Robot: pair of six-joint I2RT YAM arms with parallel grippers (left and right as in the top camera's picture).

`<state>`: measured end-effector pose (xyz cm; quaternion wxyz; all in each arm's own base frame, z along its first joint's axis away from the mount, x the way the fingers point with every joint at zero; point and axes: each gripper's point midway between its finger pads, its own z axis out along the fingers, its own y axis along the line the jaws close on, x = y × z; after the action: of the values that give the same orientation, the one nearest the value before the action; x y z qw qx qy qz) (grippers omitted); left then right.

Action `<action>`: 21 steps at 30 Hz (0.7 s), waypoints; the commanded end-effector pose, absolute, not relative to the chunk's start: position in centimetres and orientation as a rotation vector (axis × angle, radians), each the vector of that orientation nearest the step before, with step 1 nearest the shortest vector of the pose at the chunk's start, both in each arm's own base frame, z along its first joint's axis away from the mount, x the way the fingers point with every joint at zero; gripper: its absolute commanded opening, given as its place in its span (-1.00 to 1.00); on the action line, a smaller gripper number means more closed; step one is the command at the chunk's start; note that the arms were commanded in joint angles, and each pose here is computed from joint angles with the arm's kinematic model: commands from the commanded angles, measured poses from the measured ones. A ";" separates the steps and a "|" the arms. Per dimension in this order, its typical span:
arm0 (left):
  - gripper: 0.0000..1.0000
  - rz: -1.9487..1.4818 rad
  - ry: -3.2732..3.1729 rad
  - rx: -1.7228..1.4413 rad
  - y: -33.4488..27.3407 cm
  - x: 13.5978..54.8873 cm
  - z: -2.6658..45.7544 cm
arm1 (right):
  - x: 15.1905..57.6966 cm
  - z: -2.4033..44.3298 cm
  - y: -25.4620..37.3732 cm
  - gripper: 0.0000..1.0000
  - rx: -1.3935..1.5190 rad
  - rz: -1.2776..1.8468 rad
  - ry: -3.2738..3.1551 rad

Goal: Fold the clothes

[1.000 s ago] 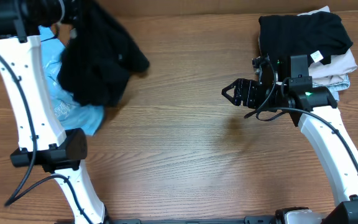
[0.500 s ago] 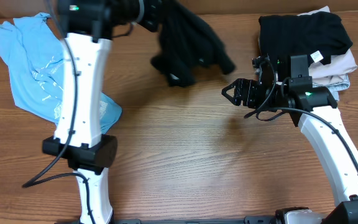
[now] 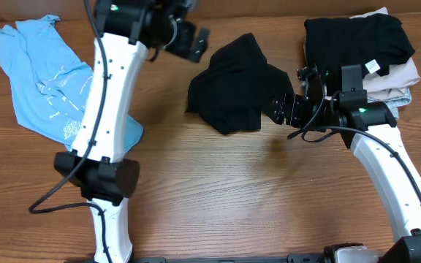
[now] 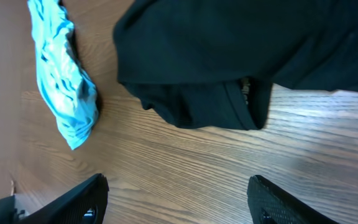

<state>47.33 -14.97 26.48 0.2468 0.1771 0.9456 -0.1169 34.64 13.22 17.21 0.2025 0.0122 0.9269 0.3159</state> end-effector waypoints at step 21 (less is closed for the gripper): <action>0.79 -0.201 3.104 -0.270 1.5 41.4 3.9 | 35.0 17.8 13.0 0.51 0.042 0.845 2.580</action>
<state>42.52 0.68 4.94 0.0188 -0.0577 0.9964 -0.0597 34.46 12.83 16.81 0.1974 0.0184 0.9320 0.3035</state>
